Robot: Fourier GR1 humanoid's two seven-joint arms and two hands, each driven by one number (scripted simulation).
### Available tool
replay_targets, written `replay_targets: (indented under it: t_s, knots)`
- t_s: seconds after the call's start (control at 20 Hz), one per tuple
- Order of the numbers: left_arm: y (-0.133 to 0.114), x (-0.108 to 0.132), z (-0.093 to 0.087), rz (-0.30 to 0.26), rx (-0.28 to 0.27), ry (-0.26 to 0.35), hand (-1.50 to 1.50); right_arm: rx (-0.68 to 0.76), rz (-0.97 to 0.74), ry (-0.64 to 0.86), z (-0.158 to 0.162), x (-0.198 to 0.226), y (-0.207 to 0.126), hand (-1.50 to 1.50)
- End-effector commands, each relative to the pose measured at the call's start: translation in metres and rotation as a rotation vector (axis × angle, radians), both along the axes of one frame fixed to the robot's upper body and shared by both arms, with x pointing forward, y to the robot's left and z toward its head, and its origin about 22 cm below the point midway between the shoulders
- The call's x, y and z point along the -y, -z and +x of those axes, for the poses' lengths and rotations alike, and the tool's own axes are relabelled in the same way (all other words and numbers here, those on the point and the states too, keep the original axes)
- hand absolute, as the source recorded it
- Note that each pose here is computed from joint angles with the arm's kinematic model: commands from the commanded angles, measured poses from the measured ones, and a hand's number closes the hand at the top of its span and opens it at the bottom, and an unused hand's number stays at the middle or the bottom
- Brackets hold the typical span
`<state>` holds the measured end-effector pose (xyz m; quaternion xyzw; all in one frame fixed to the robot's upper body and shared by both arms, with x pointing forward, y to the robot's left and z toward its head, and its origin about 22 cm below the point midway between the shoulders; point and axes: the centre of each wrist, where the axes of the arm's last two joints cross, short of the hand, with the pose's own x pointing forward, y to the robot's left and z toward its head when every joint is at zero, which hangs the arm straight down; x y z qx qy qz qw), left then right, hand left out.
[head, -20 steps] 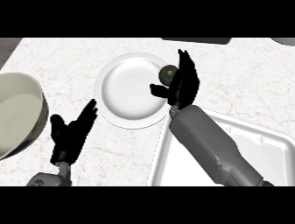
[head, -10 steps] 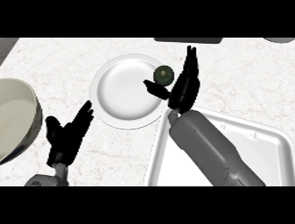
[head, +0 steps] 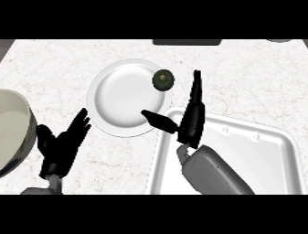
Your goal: Pick the squash from the tray and place it in the plate
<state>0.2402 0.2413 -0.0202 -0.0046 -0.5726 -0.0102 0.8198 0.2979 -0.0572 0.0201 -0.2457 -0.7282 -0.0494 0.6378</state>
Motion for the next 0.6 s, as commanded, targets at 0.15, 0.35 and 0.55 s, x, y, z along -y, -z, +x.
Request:
replay_targets:
  t_s: [0.15, 0.35, 0.55]
  knots:
    - [0.005, 0.007, 0.002, 0.003, -0.035, -0.025, 0.0, -0.052, -0.031, -0.136, -0.049, 0.017, 0.024, -1.5]
    - [0.006, 0.015, -0.006, 0.002, -0.025, -0.016, 0.0, -0.057, -0.078, -0.151, -0.076, 0.019, 0.028, -1.5]
    - [0.009, 0.006, -0.018, -0.013, -0.025, -0.018, 0.0, -0.096, -0.108, -0.151, -0.097, 0.029, 0.042, -1.5]
